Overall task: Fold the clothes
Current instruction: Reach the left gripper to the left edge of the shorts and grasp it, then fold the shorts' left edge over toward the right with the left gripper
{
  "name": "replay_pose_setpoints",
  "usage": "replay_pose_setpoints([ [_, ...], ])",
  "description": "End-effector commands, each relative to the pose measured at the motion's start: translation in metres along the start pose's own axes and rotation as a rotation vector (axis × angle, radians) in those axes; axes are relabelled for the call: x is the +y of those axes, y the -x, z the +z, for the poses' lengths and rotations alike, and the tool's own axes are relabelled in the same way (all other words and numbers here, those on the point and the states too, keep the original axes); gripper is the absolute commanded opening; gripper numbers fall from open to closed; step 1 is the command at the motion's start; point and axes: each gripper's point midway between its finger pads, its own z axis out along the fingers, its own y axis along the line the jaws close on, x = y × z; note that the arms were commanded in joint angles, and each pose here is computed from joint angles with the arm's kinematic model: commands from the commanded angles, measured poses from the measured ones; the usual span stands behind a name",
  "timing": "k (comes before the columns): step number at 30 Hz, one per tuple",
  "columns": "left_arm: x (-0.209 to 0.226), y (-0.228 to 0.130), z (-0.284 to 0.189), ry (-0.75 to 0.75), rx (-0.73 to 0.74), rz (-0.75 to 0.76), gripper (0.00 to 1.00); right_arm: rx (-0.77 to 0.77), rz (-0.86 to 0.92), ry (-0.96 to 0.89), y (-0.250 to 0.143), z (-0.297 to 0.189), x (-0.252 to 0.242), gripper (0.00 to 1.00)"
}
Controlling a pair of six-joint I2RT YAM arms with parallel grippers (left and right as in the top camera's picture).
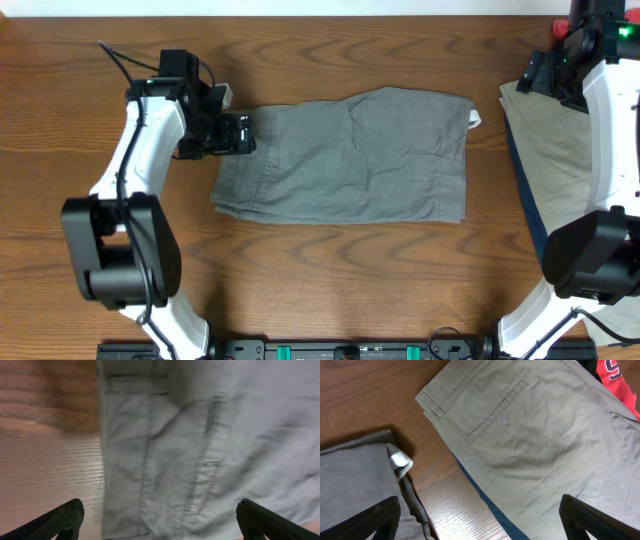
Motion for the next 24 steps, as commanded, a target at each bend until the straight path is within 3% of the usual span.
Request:
replay_pose_setpoints([
  [1,0.016,0.002,0.006,-0.035,0.016,-0.013,0.98,0.003,-0.008,-0.005,0.000,0.002,0.000,0.99],
  [7,0.012,-0.005,0.019,-0.257,0.045,0.004,0.98,0.003,-0.008,-0.005,0.000,0.002,0.000,0.99],
  [18,0.024,-0.023,0.060,-0.292,0.165,-0.045,0.98,0.003,-0.008,-0.005,0.000,0.002,0.000,0.99],
  [24,0.013,-0.029,0.074,-0.386,0.199,-0.080,0.98,0.003,-0.008,-0.005,0.000,0.002,0.000,0.99],
])
